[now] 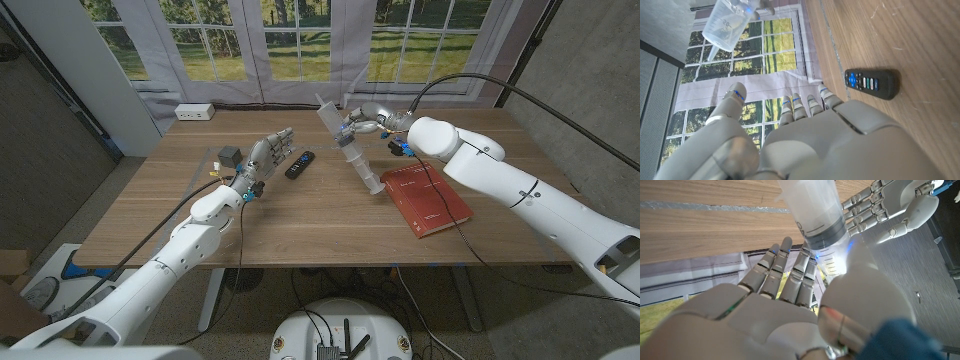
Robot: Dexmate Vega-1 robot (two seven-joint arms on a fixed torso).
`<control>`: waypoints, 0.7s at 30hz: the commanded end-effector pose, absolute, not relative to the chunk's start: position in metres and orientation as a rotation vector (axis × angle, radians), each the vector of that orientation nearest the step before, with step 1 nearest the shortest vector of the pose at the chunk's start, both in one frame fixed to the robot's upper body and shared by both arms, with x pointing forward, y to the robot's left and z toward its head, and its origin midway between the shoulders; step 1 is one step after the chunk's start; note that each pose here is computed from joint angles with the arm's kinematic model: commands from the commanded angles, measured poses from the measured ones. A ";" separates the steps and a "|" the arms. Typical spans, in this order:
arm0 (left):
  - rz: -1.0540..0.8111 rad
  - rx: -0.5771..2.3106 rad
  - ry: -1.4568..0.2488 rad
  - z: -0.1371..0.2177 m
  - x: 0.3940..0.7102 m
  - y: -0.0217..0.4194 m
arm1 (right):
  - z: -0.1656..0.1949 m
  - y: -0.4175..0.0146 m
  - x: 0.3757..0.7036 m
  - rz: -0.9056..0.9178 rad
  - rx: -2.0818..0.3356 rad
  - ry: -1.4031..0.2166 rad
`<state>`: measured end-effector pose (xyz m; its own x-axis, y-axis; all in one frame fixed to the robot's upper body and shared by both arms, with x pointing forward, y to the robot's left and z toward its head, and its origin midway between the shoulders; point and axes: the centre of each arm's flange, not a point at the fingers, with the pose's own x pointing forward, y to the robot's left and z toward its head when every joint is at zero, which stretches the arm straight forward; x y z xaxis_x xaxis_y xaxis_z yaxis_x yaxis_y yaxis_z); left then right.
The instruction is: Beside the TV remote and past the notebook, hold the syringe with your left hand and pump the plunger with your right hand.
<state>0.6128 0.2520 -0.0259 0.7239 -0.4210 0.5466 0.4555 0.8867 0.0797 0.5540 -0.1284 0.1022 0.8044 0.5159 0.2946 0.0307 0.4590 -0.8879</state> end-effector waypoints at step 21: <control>-0.732 -0.083 -0.534 -0.002 0.606 0.222 | 0.102 -0.133 0.558 0.309 -1.082 -0.561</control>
